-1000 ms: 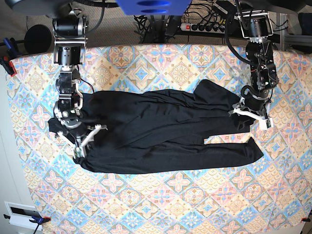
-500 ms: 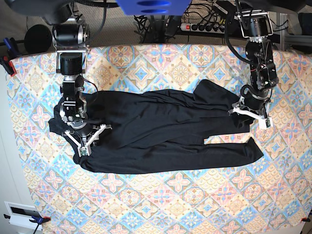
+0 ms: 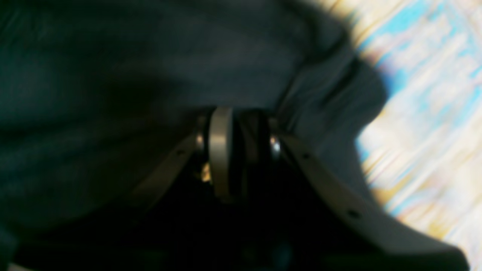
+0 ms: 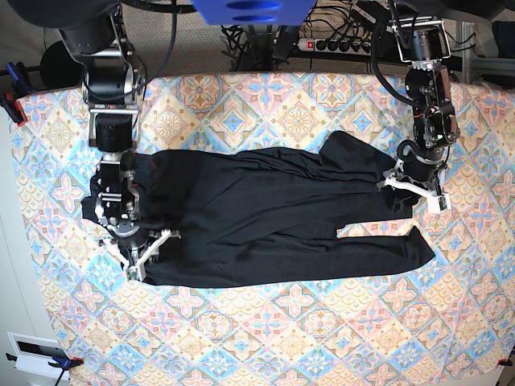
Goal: Layout the t-shirt on the table in an organized manner, then fold the t-shirt properly
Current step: 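Grasp the shirt edge with the left gripper and hold the hem with the right, then release the shirt and move both grippers toward the collar end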
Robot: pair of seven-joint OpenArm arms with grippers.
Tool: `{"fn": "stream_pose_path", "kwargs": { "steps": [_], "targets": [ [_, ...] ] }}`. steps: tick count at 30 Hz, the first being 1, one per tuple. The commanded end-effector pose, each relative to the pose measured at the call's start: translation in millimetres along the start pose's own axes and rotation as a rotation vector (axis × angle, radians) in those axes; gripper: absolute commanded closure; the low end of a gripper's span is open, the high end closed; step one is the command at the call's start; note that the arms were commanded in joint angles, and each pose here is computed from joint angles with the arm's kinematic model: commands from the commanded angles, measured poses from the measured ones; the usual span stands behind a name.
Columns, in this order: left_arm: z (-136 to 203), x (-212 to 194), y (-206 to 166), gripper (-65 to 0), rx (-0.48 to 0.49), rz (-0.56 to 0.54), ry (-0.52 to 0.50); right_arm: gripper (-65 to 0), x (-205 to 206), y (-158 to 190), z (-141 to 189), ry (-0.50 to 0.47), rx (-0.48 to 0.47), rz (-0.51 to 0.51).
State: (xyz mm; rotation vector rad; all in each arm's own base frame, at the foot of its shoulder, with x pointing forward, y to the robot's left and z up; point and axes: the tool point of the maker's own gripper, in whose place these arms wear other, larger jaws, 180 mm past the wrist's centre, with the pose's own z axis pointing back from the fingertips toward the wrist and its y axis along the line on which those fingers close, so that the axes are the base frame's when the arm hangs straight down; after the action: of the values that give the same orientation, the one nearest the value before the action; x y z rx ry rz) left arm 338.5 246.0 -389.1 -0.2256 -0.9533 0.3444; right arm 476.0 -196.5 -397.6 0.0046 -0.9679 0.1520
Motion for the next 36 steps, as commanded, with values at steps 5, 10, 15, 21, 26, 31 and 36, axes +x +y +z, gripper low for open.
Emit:
{"fn": "stream_pose_path", "kwargs": {
  "steps": [5,10,15,21,26,31,36],
  "targets": [
    [2.6,14.9,0.1,-25.1,-0.007,-0.012,-0.045,-11.4,26.8,-8.7,1.5,-0.062,-0.014,0.007],
    [3.0,13.5,0.7,-25.2,-0.006,-0.012,-0.042,-11.4,24.7,-25.1,4.7,-0.055,-0.039,0.02],
    [3.1,12.8,1.0,-25.2,-0.005,-0.012,-0.04,-11.4,-6.5,-27.9,-1.2,-0.004,-0.038,-0.006],
    [4.5,9.3,3.4,-25.2,0.0,-0.009,-0.034,-11.4,-64.2,-64.8,2.6,0.089,-0.091,-0.039],
    [5.1,7.4,3.4,-25.2,-0.001,-0.011,-0.03,-11.4,-14.0,-76.1,-4.0,0.005,-0.108,-0.04],
    [8.2,0.1,6.1,-25.3,0.003,-0.007,-0.016,-11.4,-4.0,-99.3,1.1,0.018,-0.15,0.071],
    [11.1,-7.1,11.1,-25.3,0.014,-0.01,-0.002,-11.6,-10.3,-115.6,4.6,0.079,-0.234,0.273]
  ]
}}
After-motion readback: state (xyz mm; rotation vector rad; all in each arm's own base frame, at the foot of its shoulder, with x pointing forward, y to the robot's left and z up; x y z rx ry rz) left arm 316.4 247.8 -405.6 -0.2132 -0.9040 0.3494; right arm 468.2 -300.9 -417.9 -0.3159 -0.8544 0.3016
